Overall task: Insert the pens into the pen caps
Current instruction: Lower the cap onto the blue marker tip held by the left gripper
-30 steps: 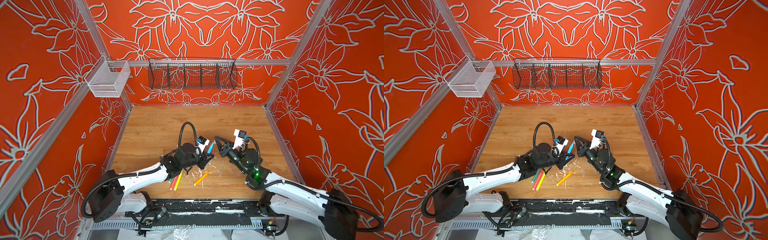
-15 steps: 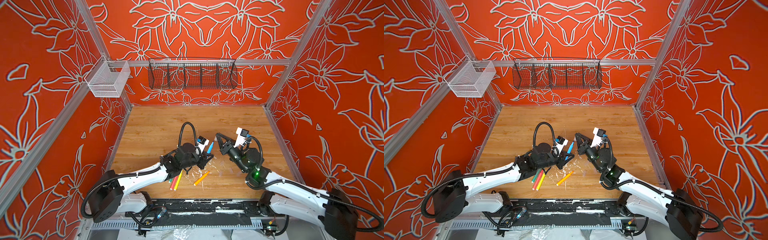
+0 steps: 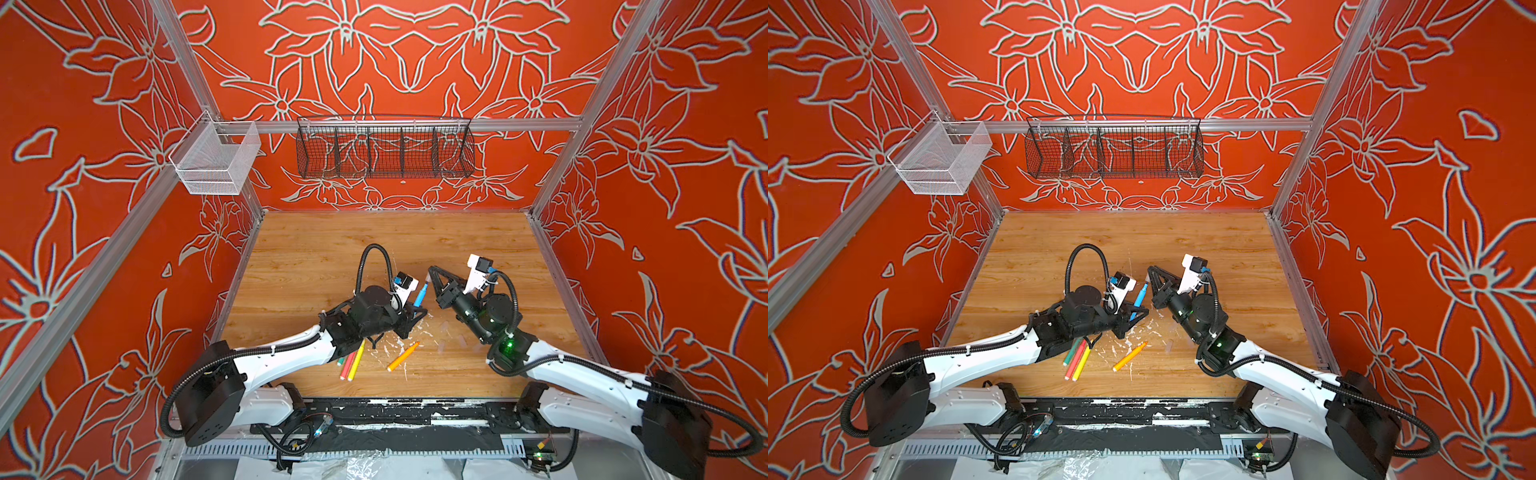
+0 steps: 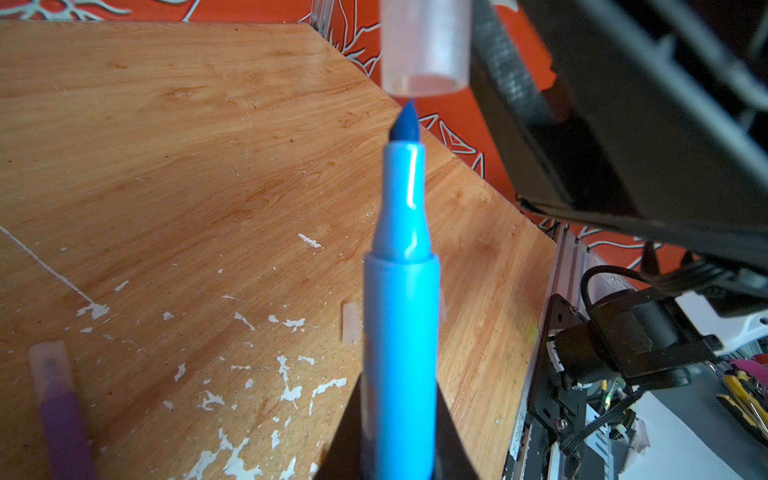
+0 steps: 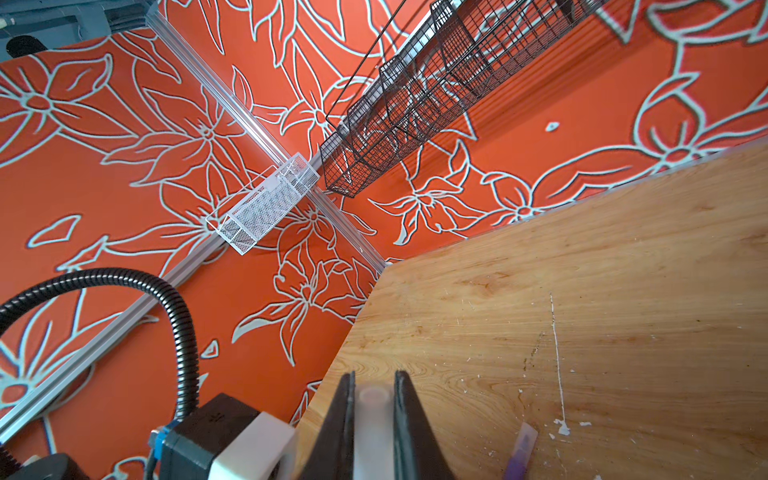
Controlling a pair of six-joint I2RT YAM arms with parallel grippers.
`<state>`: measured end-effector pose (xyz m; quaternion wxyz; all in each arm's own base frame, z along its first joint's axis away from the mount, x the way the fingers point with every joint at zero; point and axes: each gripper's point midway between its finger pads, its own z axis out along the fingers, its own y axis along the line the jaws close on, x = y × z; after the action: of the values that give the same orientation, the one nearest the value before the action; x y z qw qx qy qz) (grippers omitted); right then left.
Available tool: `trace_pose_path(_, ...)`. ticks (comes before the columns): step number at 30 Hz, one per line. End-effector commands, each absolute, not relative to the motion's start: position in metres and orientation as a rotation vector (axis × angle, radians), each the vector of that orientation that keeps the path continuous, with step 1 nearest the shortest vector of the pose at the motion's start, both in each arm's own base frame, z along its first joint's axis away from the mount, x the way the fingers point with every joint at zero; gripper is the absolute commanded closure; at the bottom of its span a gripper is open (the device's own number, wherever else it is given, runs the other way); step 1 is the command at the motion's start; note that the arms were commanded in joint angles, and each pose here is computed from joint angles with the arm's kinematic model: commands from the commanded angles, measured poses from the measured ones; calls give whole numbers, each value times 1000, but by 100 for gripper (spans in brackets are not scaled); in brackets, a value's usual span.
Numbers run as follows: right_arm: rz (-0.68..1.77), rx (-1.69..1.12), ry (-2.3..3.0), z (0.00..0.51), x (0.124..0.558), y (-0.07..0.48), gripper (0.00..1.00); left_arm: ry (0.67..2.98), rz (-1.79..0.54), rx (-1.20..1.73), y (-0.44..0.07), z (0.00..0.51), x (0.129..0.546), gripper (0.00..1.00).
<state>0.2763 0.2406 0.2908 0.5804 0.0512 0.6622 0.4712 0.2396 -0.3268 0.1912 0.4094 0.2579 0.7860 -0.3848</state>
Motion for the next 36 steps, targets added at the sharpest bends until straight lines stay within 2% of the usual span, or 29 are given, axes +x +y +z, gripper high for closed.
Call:
trace_pose_path(1,1135,110,1497,309,276,244,100,1945,-986,670,-330,199,237,100)
trace_pose_path(20,1240,125,1518,287,263,244,100,1888,-995,652,-322,213,233,100)
trace_pose_path(28,1415,97,1502,286,251,272,100,1887,-979,632,-318,214,236,100)
trace_pose_path(36,1438,97,1486,278,240,287,100,1908,-984,547,-305,211,247,100)
